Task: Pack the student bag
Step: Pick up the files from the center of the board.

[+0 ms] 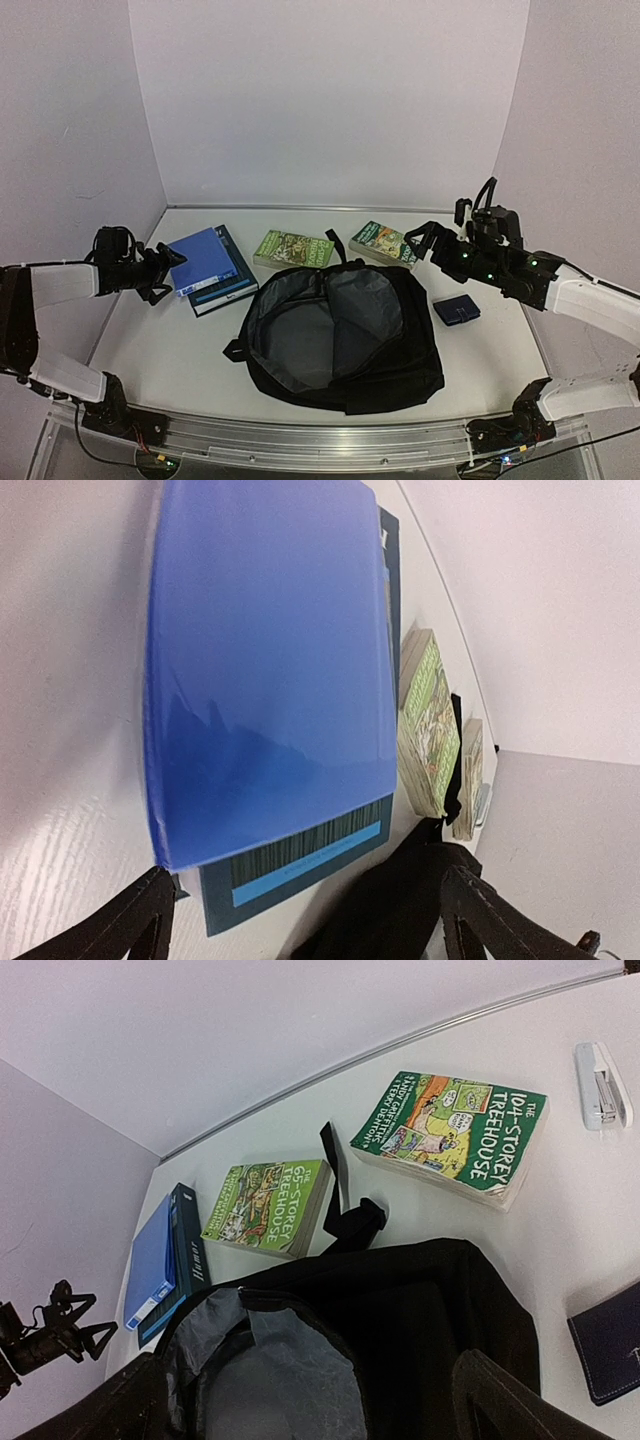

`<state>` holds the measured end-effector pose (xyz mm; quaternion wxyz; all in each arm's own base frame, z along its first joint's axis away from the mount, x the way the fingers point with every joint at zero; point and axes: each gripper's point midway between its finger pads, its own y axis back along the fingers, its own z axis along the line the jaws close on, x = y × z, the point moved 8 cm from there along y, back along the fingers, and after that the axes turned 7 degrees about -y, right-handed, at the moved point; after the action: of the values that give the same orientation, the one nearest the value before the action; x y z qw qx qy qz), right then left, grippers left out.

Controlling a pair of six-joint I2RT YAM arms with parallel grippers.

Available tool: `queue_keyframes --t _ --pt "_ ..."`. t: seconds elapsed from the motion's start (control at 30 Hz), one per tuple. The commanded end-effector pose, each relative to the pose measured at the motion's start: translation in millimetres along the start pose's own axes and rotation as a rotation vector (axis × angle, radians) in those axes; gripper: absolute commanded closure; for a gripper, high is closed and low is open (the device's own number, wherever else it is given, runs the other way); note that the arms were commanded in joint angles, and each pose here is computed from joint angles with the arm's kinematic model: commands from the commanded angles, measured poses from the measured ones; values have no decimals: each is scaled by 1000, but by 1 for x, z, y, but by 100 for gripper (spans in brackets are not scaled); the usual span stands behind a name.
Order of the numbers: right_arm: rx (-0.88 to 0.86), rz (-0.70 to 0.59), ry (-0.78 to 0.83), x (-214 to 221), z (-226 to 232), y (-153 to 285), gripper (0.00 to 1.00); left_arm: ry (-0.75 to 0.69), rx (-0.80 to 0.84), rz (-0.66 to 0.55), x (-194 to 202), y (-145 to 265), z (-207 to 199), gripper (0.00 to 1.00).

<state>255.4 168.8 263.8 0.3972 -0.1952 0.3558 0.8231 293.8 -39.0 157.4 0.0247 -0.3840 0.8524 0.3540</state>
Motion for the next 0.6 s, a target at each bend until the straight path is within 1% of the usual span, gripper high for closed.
queue_keyframes --t 0.0,0.1,0.17,0.23,0.43,0.5,0.57 --pt "-29 -24 -9 -7 6 8 2 48 45 -65 -5 -3 19 7" --pt "-33 -27 -10 -8 7 9 2 65 50 -27 -2 -11 29 7" --pt "-34 -28 -12 -8 7 10 2 56 102 -14 0 -15 29 8" --pt "-34 -27 -13 -8 7 10 2 41 143 -4 1 -18 27 11" --pt "-26 -20 -21 -5 4 8 2 41 132 -6 2 -19 30 34" --pt "-24 -20 -22 -5 4 8 2 50 130 3 3 -22 33 40" --pt "-24 -18 -22 -5 4 8 2 62 136 13 3 -25 34 43"
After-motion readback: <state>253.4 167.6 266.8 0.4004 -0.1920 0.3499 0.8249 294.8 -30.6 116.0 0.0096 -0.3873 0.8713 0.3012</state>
